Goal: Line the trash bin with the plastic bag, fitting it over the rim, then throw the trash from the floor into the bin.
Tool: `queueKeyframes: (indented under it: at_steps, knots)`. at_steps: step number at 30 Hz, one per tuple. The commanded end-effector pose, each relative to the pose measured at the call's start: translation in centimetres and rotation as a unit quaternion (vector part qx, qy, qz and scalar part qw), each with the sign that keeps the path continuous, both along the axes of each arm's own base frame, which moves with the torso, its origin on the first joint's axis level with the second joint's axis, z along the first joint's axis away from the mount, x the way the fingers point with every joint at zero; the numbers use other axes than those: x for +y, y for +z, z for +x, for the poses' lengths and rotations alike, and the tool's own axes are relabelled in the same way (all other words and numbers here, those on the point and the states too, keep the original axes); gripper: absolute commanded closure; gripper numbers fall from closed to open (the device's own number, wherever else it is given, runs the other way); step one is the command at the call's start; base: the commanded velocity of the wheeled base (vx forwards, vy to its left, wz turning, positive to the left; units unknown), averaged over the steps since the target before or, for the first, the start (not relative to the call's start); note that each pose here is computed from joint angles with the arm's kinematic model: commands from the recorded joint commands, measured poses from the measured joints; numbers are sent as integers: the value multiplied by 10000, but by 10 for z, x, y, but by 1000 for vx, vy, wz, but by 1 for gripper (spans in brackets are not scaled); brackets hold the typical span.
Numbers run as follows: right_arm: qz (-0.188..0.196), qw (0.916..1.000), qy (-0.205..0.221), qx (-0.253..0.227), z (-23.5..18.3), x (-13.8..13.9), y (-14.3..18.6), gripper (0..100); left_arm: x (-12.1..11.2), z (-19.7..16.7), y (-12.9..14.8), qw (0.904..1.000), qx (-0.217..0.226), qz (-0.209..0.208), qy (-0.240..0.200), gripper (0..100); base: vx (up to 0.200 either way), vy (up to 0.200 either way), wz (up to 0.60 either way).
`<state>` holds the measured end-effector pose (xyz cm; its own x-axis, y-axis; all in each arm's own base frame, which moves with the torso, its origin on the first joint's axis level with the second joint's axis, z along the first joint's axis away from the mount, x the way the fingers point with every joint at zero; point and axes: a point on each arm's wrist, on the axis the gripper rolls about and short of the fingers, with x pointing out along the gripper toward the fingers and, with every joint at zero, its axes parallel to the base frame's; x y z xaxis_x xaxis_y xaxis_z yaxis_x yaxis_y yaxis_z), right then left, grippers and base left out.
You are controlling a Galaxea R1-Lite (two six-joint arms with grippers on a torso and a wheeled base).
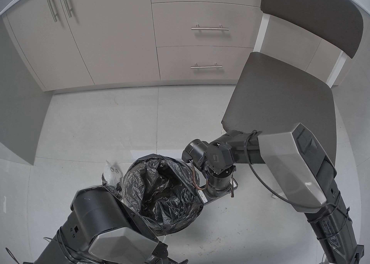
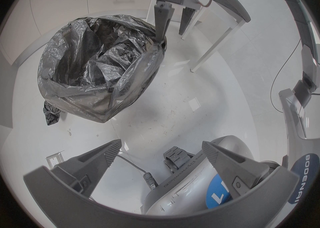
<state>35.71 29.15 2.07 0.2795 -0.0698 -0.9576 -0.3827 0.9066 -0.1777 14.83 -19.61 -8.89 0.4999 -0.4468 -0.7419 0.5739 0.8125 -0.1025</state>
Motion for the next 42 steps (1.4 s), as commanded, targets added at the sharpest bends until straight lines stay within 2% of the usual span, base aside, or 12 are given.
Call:
queueKeyframes:
  at_steps: [1, 11, 22, 28, 32, 36, 37, 38, 42]
  knots:
    - [-153, 9997, -4, 186, 0, 1, -23, 0, 0, 0, 0, 10000, 6, 6, 3, 0, 0, 0, 0]
    - [-173, 9995, -46, 252, 2, -1, -33, 0, 0, 0, 0, 10000, 1, -1, 3, 0, 0, 0, 0]
    - [71, 9999, -69, -60, 9, 9, -54, 0, 0, 0, 0, 10000, 1, 9, 8, 0, 0, 0, 0]
    - [281, 9991, -55, -321, 12, 13, -41, 0, 2, 1, 0, 10000, -12, 19, 62, 0, 0, 0, 0]
    - [394, 9981, -66, -477, 10, 10, -5, 0, 1, 1, 19, 9994, -60, -301, 162, 0, 0, 0, 0]
    - [406, 9979, -74, -489, 4, 4, 24, 0, 0, 1, 58, 9953, -445, -854, 134, 0, 0, 0, 0]
    - [401, 9980, -74, -483, 4, 4, 25, 0, 0, 1, 60, 9948, -472, -891, 133, 0, 0, 0, 0]
    - [366, 9983, -81, -443, 0, 0, 37, 0, 1, 0, 82, 9906, -723, -1158, 77, 0, 0, 0, 0]
    - [397, 9981, -110, -461, -6, -3, 56, 0, 10, 5, 119, 9792, -1361, -1505, 17, 0, 0, 0, 0]
